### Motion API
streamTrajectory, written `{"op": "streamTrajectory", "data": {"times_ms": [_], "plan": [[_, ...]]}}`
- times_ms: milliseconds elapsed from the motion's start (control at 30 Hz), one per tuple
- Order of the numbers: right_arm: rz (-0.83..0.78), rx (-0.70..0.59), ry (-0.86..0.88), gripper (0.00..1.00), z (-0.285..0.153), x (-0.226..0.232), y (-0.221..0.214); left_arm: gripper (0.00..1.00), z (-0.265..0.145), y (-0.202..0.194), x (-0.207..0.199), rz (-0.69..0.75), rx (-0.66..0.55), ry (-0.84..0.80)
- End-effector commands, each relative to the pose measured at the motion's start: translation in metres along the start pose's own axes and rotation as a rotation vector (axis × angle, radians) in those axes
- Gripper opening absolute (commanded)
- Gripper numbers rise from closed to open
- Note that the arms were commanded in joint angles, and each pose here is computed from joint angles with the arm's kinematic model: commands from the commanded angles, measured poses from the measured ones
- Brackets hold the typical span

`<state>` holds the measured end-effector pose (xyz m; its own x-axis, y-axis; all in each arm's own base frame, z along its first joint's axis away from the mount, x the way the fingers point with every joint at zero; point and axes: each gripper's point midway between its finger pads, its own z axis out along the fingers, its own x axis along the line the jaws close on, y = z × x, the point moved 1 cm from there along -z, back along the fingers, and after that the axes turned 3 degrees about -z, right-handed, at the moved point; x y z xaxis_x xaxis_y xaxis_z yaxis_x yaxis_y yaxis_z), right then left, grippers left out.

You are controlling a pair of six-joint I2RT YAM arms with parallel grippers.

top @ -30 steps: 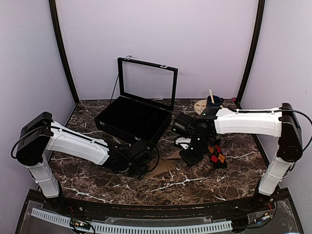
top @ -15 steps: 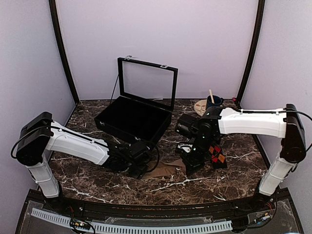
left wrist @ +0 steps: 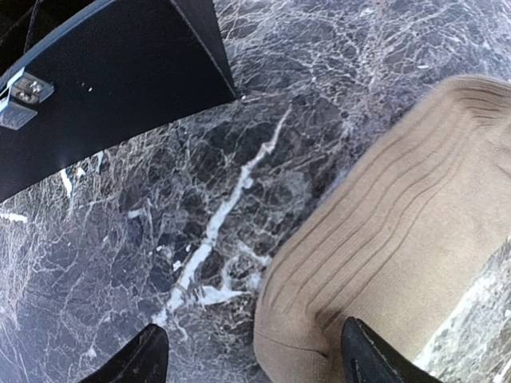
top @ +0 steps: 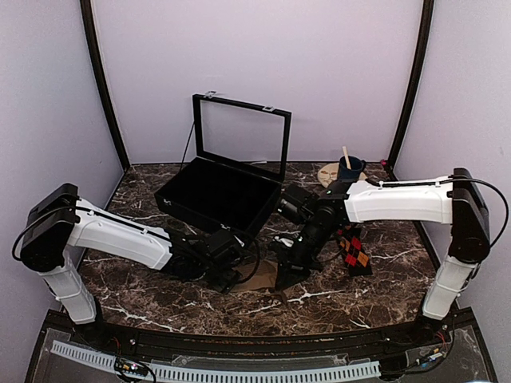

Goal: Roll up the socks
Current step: Fold the sock at the center of the board.

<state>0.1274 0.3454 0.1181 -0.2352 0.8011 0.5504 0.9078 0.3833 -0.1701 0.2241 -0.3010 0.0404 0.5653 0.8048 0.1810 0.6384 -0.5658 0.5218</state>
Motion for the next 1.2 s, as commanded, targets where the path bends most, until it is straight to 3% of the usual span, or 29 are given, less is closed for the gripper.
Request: {"op": "streamTrajectory", "data": {"times_ms": [0,467,1167], "plan": [[0.021,-0.006,0.123,0.05,0.003,0.030,0.017,0.77,-0.009,0.007,-0.002,0.004,-0.034,-0.036],[0.049,0.037,0.208,0.05,0.023,0.058,0.048,0.77,-0.013,0.008,0.003,-0.011,-0.045,-0.020],[0.071,-0.025,0.252,0.08,0.035,0.070,0.083,0.77,-0.060,-0.025,0.040,-0.269,-0.072,-0.012]]}}
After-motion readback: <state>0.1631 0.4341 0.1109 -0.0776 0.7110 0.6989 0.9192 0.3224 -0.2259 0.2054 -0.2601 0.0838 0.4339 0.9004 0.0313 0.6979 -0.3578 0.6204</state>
